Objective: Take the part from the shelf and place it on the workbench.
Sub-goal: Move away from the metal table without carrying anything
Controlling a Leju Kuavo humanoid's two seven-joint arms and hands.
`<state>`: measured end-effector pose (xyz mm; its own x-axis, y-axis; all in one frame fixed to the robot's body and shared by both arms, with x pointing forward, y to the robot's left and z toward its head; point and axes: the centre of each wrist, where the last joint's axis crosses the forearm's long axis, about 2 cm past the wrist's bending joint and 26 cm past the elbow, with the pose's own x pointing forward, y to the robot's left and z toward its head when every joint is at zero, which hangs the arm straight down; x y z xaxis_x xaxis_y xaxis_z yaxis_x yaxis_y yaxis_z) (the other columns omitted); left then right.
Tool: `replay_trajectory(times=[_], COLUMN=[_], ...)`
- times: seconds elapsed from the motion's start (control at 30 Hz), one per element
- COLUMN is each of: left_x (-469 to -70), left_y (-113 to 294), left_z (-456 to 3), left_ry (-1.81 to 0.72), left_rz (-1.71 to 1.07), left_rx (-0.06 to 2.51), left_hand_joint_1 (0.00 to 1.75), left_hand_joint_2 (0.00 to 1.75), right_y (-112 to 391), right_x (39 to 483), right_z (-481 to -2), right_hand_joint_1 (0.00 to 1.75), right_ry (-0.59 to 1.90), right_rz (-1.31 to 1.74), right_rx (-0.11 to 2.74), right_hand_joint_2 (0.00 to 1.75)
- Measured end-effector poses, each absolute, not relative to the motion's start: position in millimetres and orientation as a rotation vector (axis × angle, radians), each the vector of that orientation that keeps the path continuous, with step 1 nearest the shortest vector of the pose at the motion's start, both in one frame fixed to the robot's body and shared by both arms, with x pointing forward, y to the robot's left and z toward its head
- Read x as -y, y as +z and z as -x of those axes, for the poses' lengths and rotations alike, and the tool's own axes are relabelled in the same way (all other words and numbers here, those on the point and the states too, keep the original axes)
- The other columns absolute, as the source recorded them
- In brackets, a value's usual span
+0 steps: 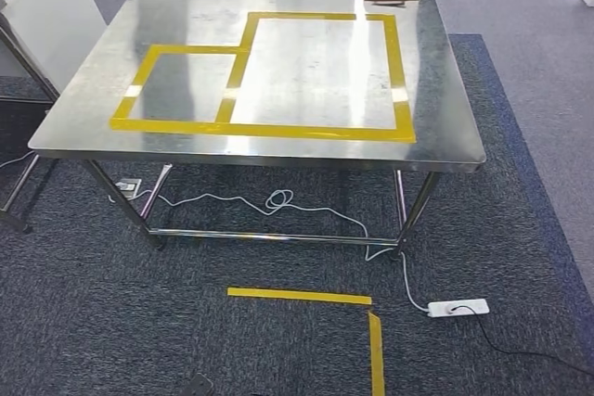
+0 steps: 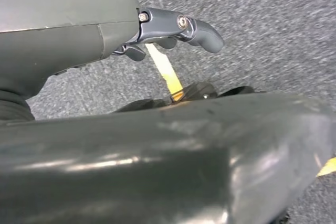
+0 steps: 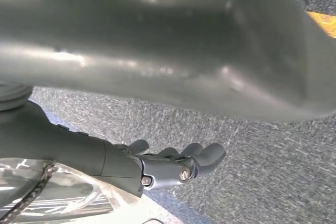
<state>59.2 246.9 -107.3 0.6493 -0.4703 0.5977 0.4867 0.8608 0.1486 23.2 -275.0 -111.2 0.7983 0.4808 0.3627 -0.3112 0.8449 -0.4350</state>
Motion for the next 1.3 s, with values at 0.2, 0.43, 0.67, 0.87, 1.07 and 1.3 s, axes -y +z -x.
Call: replay_trajectory(times=[0.2, 0.43, 0.67, 0.87, 1.07, 1.3], left_x=[-247.8, -246.9, -246.4, -247.1, -247.2, -247.6], left_y=[-106.8, -106.6, -106.6, -106.8, -107.0, -106.9], left_z=[-63.2, -64.3, -64.2, -62.8, -61.8, -62.3], left_ry=[-0.545, -0.544, -0.544, -0.544, -0.544, -0.543], left_rz=[0.022, 0.024, 0.027, 0.025, 0.024, 0.021], left_rx=[0.674, 0.676, 0.676, 0.673, 0.672, 0.673], left_hand_joint_1=[0.0, 0.0, 0.0, 0.0, 0.0, 0.0], left_hand_joint_2=[0.0, 0.0, 0.0, 0.0, 0.0, 0.0], right_y=[-111.0, -111.1, -111.0, -111.1, -111.1, -111.0], right_x=[274.9, 275.4, 276.3, 275.7, 275.7, 274.7], right_z=[-24.8, -24.9, -25.8, -25.0, -24.6, -25.6], right_hand_joint_1=[0.0, 0.0, 0.0, 0.0, 0.0, 0.0], right_ry=[0.433, 0.431, 0.43, 0.43, 0.429, 0.429], right_rz=[0.368, 0.369, 0.371, 0.37, 0.368, 0.364], right_rx=[0.485, 0.485, 0.486, 0.484, 0.484, 0.485], right_hand_joint_2=[0.0, 0.0, 0.0, 0.0, 0.0, 0.0])
